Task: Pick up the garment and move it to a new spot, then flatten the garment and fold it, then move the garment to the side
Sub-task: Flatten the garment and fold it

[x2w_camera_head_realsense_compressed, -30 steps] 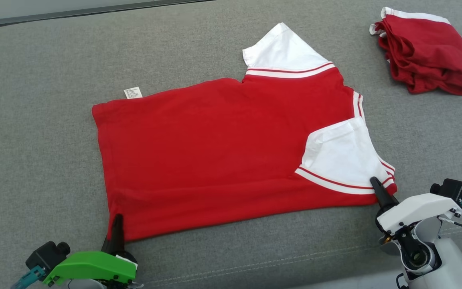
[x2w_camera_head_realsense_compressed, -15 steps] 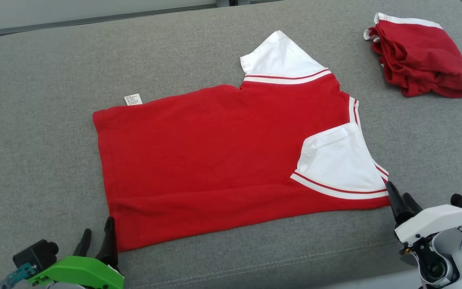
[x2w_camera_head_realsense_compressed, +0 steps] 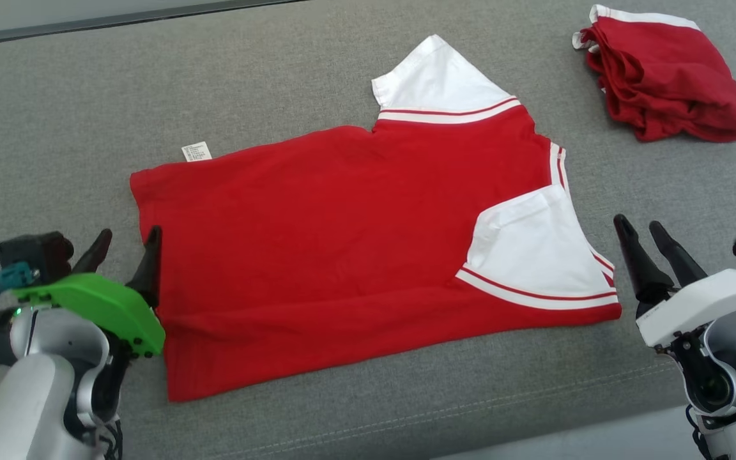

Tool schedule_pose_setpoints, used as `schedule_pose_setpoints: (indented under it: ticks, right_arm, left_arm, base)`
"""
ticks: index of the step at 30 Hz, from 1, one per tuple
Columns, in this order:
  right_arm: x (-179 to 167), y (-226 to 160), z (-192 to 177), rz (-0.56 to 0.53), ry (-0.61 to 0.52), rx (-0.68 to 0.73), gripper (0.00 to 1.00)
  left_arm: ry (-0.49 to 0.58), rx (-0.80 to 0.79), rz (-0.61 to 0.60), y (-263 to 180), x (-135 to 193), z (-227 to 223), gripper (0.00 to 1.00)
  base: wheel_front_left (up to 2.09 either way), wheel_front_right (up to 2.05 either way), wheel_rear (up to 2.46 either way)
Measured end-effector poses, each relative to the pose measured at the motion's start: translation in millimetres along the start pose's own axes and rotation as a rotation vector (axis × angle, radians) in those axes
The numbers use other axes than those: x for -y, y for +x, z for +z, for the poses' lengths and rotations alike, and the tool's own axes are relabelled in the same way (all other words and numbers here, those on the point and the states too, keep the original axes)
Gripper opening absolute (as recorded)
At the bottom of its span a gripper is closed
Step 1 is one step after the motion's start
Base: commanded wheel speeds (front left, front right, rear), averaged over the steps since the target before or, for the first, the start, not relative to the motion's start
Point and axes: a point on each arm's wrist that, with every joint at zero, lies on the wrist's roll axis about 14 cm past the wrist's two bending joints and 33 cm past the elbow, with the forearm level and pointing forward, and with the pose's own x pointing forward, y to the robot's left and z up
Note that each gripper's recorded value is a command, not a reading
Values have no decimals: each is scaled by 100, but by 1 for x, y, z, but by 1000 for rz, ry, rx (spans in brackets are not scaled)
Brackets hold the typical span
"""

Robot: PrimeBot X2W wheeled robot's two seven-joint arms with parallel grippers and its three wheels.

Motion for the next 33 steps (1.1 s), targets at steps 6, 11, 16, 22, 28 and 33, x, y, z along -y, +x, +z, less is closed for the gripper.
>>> schedule_pose_setpoints:
  ticks: [6, 11, 16, 22, 28, 33]
  right_arm:
    - [-12, 11, -1, 44, -13, -19, 100]
    - [-11, 20, -7, 49, -7, -40, 100]
    - [-2, 26, -14, 31, -7, -59, 100]
    - [6, 30, -19, 13, -8, -71, 100]
    - [10, 33, -22, 6, -12, -82, 100]
    - [9, 37, -20, 11, -16, -77, 100]
  left_arm:
    - [95, -53, 7, 38, -6, 8, 100]
    - [112, -99, 39, 65, -20, 3, 100]
    - [118, -145, 54, 87, -29, -9, 100]
    - [123, -191, 80, 107, -39, -17, 100]
    - [126, -245, 90, 115, -43, -26, 100]
    - [132, -237, 77, 118, -41, -27, 100]
  base:
    - [0, 0, 0]
    - [0, 0, 0]
    - [0, 0, 0]
    - [0, 0, 0]
    - [0, 0, 0]
    - [0, 0, 0]
